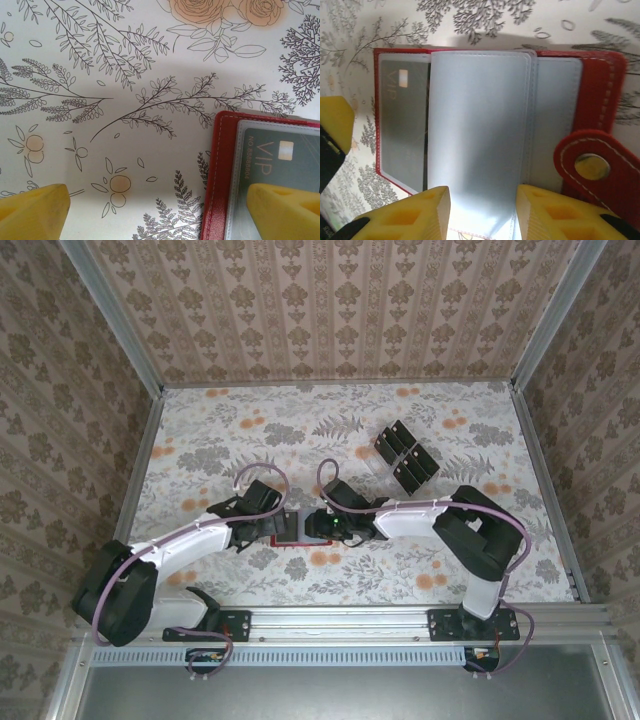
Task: Put the credit cards into the card holder
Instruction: Flip over the card slot in the card holder.
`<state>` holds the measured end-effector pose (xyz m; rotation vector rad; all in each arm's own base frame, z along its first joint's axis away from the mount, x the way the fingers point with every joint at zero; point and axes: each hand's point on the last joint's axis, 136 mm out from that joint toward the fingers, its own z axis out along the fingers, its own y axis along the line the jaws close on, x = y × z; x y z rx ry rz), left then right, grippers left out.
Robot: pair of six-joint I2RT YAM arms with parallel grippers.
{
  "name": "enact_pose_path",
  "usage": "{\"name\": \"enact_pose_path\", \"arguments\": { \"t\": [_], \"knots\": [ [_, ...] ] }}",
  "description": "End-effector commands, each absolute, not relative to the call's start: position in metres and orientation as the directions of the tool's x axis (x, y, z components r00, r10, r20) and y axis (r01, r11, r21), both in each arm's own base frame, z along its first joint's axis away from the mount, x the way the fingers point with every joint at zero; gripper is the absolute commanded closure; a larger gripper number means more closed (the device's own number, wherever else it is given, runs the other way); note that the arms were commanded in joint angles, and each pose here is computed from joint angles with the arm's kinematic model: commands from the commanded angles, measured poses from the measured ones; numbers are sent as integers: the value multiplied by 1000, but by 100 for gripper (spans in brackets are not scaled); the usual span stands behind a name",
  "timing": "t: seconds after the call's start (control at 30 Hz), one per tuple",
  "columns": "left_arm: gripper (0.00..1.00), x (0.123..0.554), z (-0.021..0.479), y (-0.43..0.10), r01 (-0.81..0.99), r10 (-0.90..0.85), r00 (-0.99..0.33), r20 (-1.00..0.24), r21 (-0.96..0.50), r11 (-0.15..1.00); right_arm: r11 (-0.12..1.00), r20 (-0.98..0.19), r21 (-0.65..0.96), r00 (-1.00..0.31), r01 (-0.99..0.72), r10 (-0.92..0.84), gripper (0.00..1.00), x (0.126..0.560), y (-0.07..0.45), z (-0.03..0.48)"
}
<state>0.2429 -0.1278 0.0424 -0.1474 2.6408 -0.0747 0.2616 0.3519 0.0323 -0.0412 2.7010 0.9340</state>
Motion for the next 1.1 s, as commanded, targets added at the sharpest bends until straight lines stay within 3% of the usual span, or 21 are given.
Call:
{"name": "enact_pose_path", "arguments": {
  "t": [0.0, 0.67, 1.07],
  "knots": [
    [0, 241, 39, -130, -83, -110, -880, -462, -79, 993, 739, -239, 663, -969, -118, 60, 58, 261, 367, 33],
    [0, 239, 37, -131, -68, -101, -881, -461, -89, 994, 630, -213, 771, -970, -95, 115, 57, 271, 390, 49],
    [0, 239, 37, -129, -69, -100, -878, -469, -83, 994, 811, -288, 584, -943, -33, 169, 62, 259, 336, 57]
  ]
}}
